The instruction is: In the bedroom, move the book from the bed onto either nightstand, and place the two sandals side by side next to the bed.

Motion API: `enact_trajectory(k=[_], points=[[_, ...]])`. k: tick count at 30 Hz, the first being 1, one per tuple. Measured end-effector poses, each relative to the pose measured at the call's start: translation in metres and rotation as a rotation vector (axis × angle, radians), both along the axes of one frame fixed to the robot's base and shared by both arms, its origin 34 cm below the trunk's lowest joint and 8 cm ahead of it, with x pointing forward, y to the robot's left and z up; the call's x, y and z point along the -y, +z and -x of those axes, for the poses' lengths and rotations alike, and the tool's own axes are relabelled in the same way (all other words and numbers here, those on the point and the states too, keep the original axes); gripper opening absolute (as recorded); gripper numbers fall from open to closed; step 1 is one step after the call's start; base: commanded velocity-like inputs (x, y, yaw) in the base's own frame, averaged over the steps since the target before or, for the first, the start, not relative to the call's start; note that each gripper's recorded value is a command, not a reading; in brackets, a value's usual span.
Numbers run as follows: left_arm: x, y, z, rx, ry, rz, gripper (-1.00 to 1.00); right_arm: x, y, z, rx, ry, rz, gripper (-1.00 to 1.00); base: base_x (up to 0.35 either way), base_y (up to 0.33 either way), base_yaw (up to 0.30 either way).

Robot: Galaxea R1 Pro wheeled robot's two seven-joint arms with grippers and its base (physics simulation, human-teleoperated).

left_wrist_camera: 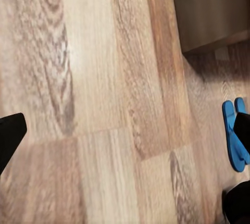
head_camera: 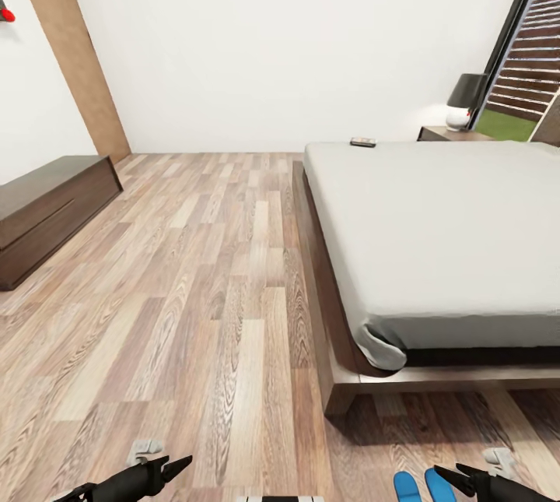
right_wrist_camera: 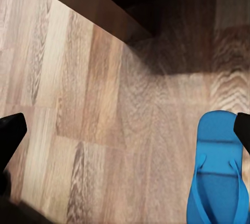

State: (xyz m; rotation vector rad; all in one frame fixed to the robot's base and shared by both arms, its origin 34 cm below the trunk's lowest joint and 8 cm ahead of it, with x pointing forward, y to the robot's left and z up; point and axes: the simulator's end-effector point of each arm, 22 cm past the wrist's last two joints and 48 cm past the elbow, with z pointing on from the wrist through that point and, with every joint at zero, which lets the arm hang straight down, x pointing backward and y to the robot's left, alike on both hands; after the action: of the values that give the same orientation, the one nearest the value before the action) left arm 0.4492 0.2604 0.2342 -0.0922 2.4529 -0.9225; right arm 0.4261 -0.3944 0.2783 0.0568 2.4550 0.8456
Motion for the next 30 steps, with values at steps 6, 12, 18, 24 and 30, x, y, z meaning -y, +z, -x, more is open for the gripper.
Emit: enact_trajectory(k=[6,12,18,24,30], points=[[0.0,0.01,-0.007,0.024,0.0,0.0,1.0,0.0,0.009,-0.005,0.024,0.0,0.0,1.0,0.0,0.0,0.0],[0.0,0.02,-0.013,0.049,0.0,0.0,1.0,0.0,0.018,-0.01,0.048,0.0,-0.001,1.0,0.0,0.0,0.0],[0.0,0.03,-0.019,0.074,0.0,0.0,1.0,0.0,0.028,-0.016,0.08,0.003,0.003,1.0,0.0,0.0,0.0],[0.0,0.04,-0.025,0.098,0.0,0.0,1.0,0.0,0.038,-0.021,0.106,0.003,0.004,1.0,0.0,0.0,0.0],[0.0,0.051,-0.03,0.115,0.001,-0.001,1.0,0.0,0.048,-0.025,0.123,0.003,0.004,1.0,0.0,0.0,0.0]])
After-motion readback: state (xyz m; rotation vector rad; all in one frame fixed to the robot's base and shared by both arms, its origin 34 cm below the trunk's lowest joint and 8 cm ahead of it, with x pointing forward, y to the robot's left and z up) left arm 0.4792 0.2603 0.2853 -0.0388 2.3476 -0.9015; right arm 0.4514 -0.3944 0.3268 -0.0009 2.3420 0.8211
